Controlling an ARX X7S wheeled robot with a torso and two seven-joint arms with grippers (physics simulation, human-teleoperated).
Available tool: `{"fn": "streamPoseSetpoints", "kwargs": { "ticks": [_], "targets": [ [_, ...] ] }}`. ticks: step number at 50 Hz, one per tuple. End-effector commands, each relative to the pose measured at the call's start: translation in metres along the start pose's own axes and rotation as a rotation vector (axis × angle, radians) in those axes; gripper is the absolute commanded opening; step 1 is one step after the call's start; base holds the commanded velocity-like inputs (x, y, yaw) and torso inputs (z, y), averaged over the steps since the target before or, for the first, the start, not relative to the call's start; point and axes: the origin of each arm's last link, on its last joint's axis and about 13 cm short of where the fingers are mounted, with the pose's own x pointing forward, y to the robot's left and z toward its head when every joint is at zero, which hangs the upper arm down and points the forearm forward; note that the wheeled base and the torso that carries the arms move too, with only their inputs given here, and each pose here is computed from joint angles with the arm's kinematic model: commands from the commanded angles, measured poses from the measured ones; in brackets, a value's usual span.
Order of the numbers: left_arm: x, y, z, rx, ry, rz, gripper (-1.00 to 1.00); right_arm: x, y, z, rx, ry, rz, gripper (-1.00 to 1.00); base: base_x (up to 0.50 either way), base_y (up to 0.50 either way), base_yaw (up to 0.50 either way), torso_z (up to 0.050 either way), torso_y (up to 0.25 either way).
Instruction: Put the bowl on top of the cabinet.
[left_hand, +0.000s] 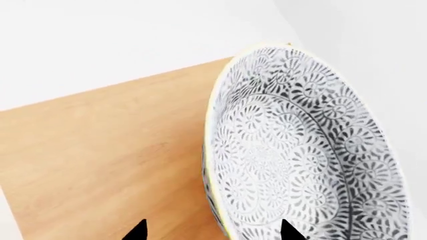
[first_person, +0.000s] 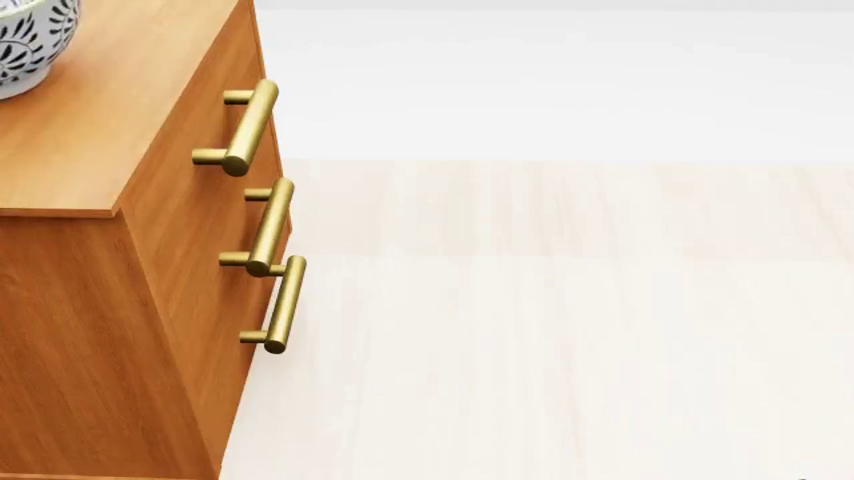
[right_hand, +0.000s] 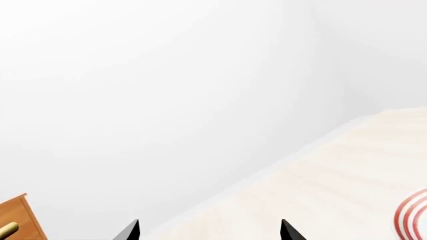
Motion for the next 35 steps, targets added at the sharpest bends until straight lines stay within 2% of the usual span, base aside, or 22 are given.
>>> {"fn": "streamPoseSetpoints", "kwargs": {
  "ticks": [1,17,18,33,35],
  "targets": [
    [0.000,-0.002,0.001,-0.023,-0.011,0.002,1.00,0.000,0.000,0.000,-0.005,-0.007,0.008,1.00,0.00,0.00,0.00,0.000,0.000],
    [-0.001,-0.001,0.002,-0.019,-0.017,0.010,1.00,0.000,0.000,0.000,-0.005,-0.008,0.008,1.00,0.00,0.00,0.00,0.000,0.000],
    [-0.010,-0.003,0.005,-0.018,-0.029,0.013,1.00,0.000,0.000,0.000,-0.003,-0.009,0.010,1.00,0.00,0.00,0.00,0.000,0.000],
    [-0.028,0.001,0.006,0.007,-0.052,0.010,1.00,-0.005,0.002,0.002,0.002,-0.009,0.035,1.00,0.00,0.00,0.00,0.000,0.000],
    [-0.037,0.003,0.010,0.009,-0.068,0.008,1.00,-0.007,0.003,0.003,0.002,-0.011,0.043,1.00,0.00,0.00,0.00,0.000,0.000]
  ]
}}
